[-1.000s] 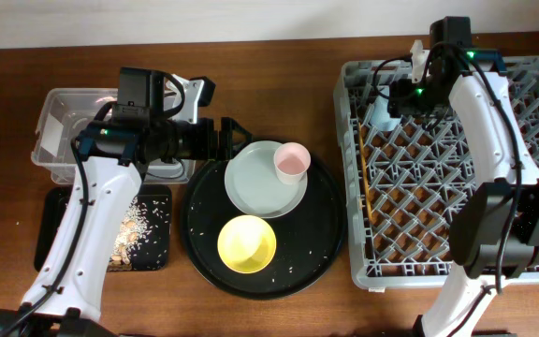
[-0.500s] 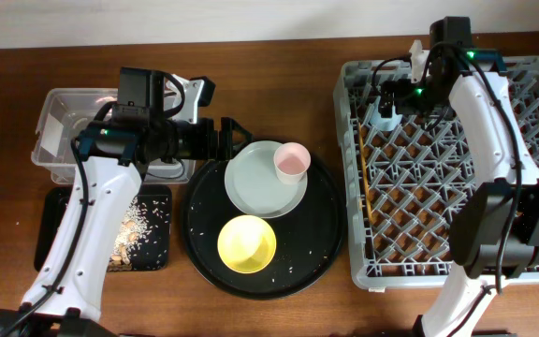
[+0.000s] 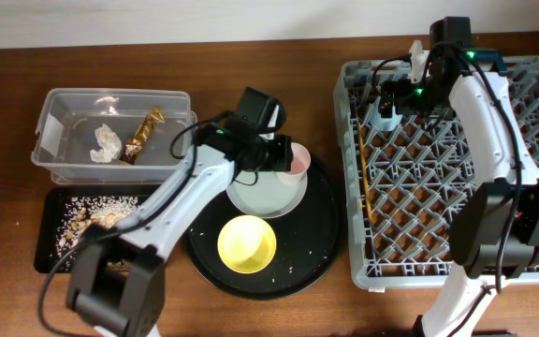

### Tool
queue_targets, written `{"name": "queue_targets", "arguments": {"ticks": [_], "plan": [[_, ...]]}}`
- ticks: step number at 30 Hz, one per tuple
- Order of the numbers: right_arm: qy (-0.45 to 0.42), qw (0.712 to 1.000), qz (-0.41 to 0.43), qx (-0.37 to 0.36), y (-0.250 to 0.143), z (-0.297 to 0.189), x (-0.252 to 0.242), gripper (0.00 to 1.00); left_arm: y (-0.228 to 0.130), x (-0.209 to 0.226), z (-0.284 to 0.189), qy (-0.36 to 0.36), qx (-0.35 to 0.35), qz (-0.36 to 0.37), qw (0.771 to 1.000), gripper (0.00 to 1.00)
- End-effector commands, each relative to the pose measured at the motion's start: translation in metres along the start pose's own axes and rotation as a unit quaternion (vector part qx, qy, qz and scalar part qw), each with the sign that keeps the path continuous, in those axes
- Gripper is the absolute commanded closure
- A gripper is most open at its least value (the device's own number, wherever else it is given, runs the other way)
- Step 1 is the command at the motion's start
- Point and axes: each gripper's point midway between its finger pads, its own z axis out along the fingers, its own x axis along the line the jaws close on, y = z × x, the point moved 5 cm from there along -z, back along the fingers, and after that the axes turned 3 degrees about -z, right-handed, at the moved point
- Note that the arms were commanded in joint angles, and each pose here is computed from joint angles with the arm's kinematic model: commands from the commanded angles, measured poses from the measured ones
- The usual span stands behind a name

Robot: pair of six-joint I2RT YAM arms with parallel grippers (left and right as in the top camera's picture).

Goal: Sort waste into correct bins and load items into the dishwasher rack
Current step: 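Grasp the pink cup with left gripper and lift it, then pass the pink cup from left gripper to right gripper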

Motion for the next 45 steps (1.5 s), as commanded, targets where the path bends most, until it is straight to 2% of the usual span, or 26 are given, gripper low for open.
{"name": "queue_targets", "arguments": {"ticks": [1,3,4,5,6,7,10,15,18,19,21,23,26,27,31,33,34,36,37,38,41,42,43,45], "plan": [[0.006,1.000,0.001,0.000,-0.001,-0.002,0.003,0.02,-0.003,0.013,0.032,0.032,0.011,-0.015,0.999,0.55],[0.006,1.000,0.000,0.000,-0.001,-0.002,0.004,0.02,-0.006,0.020,0.043,0.049,0.018,-0.017,0.999,0.65],[0.006,1.000,0.000,0.000,-0.001,-0.002,0.004,0.02,-0.007,0.022,0.046,0.052,0.021,-0.018,0.998,0.65],[0.006,1.000,0.000,0.000,-0.001,-0.002,0.004,0.02,-0.008,0.023,0.048,0.054,0.024,-0.018,0.998,0.70],[0.006,1.000,0.001,0.000,-0.001,-0.002,0.003,0.02,-0.008,0.024,0.049,0.059,0.024,-0.018,0.998,0.87],[0.006,1.000,0.001,0.000,-0.001,-0.002,0.003,0.02,-0.007,0.024,0.048,0.060,0.021,-0.018,0.998,0.93],[0.006,1.000,0.000,0.000,-0.001,-0.002,0.004,0.02,0.001,0.018,0.040,0.055,0.010,-0.016,0.998,0.99],[0.006,1.000,0.000,0.000,-0.001,-0.002,0.004,0.02,0.017,0.014,-0.029,0.030,-0.016,-0.030,0.999,0.99],[0.006,1.000,0.001,0.000,-0.001,-0.002,0.003,0.02,0.019,-0.001,-0.089,-0.119,0.004,-0.019,0.993,1.00],[0.006,1.000,0.001,0.000,-0.001,-0.002,0.003,0.02,0.020,-0.008,-0.118,-0.213,0.008,0.002,0.977,1.00],[0.006,1.000,0.000,0.000,-0.001,-0.002,0.004,0.02,0.022,-0.005,-0.154,-0.321,0.007,0.017,0.947,1.00],[0.006,1.000,0.000,-0.005,0.001,-0.002,0.003,0.02,0.022,0.005,-0.171,-0.372,0.006,0.022,0.928,0.99],[0.010,0.999,-0.005,-0.039,0.014,-0.002,0.004,0.02,0.017,0.015,-0.174,-0.373,0.012,0.018,0.927,0.99],[0.052,0.998,-0.005,-0.031,0.011,-0.003,0.015,0.02,0.017,0.014,-0.174,-0.374,0.012,0.019,0.927,0.99],[0.117,0.993,0.011,0.034,-0.016,-0.007,0.030,0.02,0.017,0.014,-0.174,-0.373,0.011,0.019,0.927,1.00],[0.267,0.962,-0.049,0.011,-0.016,-0.029,0.057,0.01,0.018,0.015,-0.173,-0.372,0.007,0.024,0.928,0.99],[0.385,0.917,-0.098,-0.034,-0.015,-0.058,0.074,0.03,0.019,0.014,-0.173,-0.372,0.005,0.027,0.928,0.99],[0.513,0.844,-0.115,-0.111,-0.016,-0.101,0.077,0.07,0.023,0.014,-0.174,-0.373,-0.008,0.038,0.927,1.00],[0.538,0.829,-0.093,-0.126,-0.018,-0.112,0.069,0.12,0.029,0.013,-0.174,-0.370,-0.026,0.053,0.927,0.99],[0.542,0.826,-0.084,-0.127,-0.021,-0.115,0.064,0.14,0.035,0.012,-0.175,-0.372,-0.042,0.067,0.925,0.99],[0.568,0.808,-0.088,-0.128,-0.030,-0.125,0.074,0.18,0.044,0.010,-0.178,-0.374,-0.071,0.093,0.920,0.99],[0.578,0.800,-0.101,-0.128,-0.033,-0.128,0.084,0.21,0.047,0.010,-0.177,-0.365,-0.079,0.098,0.922,0.99],[0.589,0.792,-0.120,-0.113,-0.036,-0.129,0.105,0.21,0.049,0.012,-0.171,-0.337,-0.085,0.096,0.933,1.00],[0.603,0.779,-0.145,-0.091,-0.043,-0.128,0.133,0.20,0.050,0.009,-0.168,-0.328,-0.088,0.101,0.935,0.99]]}}
